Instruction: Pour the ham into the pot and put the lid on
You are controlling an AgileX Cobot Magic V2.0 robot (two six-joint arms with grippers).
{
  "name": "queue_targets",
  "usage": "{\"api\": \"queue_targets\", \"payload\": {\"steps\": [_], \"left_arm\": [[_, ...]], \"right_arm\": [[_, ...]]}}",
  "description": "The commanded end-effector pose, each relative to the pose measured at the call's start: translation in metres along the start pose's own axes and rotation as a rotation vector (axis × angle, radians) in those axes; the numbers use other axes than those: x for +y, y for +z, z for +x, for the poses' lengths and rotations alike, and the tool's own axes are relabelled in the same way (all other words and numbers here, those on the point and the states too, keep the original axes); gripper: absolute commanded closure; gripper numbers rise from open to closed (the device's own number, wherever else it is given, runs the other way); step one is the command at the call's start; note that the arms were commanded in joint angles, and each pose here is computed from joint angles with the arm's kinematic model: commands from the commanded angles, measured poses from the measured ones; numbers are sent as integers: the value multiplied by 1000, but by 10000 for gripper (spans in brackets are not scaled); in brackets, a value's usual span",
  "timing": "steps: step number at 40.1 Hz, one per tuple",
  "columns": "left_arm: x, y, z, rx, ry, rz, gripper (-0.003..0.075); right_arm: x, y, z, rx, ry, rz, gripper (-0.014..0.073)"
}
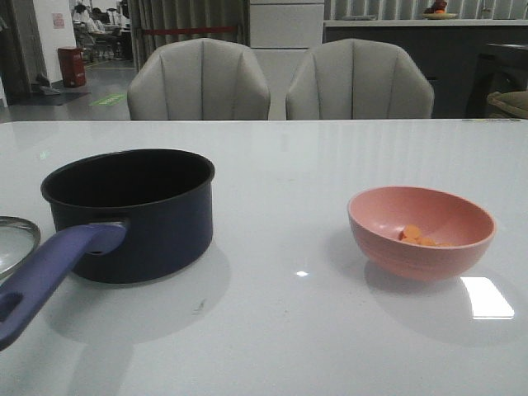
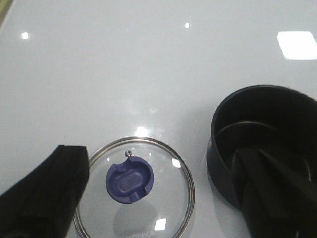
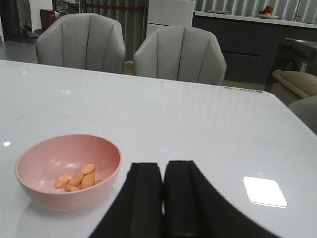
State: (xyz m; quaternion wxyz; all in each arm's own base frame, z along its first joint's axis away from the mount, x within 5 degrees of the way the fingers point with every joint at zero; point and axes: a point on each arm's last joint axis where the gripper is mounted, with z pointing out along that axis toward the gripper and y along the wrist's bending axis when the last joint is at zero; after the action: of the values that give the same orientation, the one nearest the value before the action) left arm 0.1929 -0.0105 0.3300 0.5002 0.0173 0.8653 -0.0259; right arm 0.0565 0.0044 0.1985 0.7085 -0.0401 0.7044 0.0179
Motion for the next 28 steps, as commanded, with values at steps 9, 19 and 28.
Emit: {"api": "queue_targets", "payload": {"steps": [9, 19, 28], "left_arm": [[-16, -76, 25, -416, 56, 120, 118], [-13, -103, 65, -502, 52, 169, 118], [-11, -103, 97, -586, 51, 198, 118]], "right_arm": [[0, -2, -10, -97, -7, -1, 434], [0, -2, -9, -92, -7, 0, 434], [0, -2, -9, -91, -7, 0, 434]]}}
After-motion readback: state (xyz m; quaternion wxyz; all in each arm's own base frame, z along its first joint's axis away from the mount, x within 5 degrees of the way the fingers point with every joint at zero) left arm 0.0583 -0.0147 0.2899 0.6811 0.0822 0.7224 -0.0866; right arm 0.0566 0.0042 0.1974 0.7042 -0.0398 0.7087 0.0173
